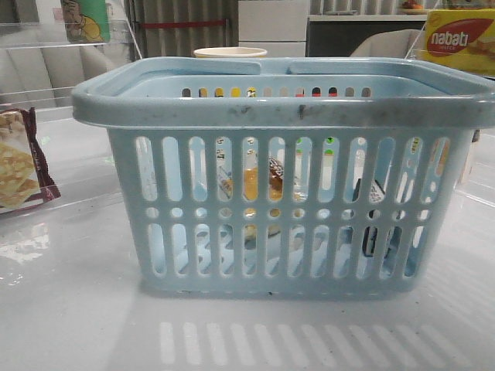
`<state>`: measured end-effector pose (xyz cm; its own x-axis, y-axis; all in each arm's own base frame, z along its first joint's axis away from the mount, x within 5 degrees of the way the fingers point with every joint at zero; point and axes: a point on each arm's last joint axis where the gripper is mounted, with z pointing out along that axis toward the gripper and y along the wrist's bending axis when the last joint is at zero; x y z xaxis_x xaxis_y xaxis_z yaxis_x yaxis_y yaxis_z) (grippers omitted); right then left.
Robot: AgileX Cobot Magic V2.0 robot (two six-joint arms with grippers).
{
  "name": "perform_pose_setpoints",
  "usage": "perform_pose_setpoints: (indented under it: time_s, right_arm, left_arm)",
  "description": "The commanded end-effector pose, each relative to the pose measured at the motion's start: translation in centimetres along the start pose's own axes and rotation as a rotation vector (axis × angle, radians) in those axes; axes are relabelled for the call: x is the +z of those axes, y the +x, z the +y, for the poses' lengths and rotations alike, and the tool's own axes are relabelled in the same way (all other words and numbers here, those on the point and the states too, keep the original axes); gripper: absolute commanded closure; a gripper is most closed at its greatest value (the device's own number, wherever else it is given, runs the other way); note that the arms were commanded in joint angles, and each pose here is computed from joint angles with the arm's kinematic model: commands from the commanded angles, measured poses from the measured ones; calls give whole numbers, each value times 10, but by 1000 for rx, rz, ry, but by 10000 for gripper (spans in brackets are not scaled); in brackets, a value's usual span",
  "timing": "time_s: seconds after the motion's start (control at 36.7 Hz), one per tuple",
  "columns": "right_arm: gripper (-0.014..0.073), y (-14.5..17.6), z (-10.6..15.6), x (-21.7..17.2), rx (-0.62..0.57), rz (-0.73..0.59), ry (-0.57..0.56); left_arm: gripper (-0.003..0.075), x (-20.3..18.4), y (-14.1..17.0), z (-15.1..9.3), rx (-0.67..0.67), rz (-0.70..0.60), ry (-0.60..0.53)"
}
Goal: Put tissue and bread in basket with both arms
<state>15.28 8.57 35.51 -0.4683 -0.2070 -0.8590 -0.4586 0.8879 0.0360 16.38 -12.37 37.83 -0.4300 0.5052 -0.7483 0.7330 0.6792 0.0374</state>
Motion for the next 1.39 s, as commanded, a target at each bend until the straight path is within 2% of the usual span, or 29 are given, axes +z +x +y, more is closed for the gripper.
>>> perform_pose_setpoints:
  time_s: [0.0,0.16,0.38,0.52,0.79,0.87,0.95,1.14,1.25,1.36]
  right_arm:
    - [25,-15,0,-6,-16,-106,0]
    - [25,-14,0,-6,-16,-95,1]
    - [25,-8,-4,-7,-56,-37,38]
    - [25,1,-5,-19,-60,-29,47]
    - [28,41,-8,-34,-47,25,56]
    - [68,49,-9,-34,-14,45,59]
    - [166,56,-9,-32,6,63,60]
    - [379,61,-9,-29,5,82,62]
    - [480,60,-9,-29,5,81,62]
    - [545,60,-9,-29,5,81,62]
  left_arm:
    - [234,-31,12,1,-58,-121,-110]
    - [234,-55,48,-2,-120,-166,-195]
    - [234,-70,83,-11,-161,-216,-202]
    - [234,-72,93,-13,-196,-231,-205]
    - [234,-69,96,-12,-196,-221,-217]
    - [237,-69,96,-12,-196,-221,-219]
    - [280,-69,96,-11,-202,-222,-221]
    - [474,-69,96,-11,-211,-223,-225]
    - [612,-69,96,-11,-211,-223,-225]
    - [621,-69,96,-11,-215,-223,-219]
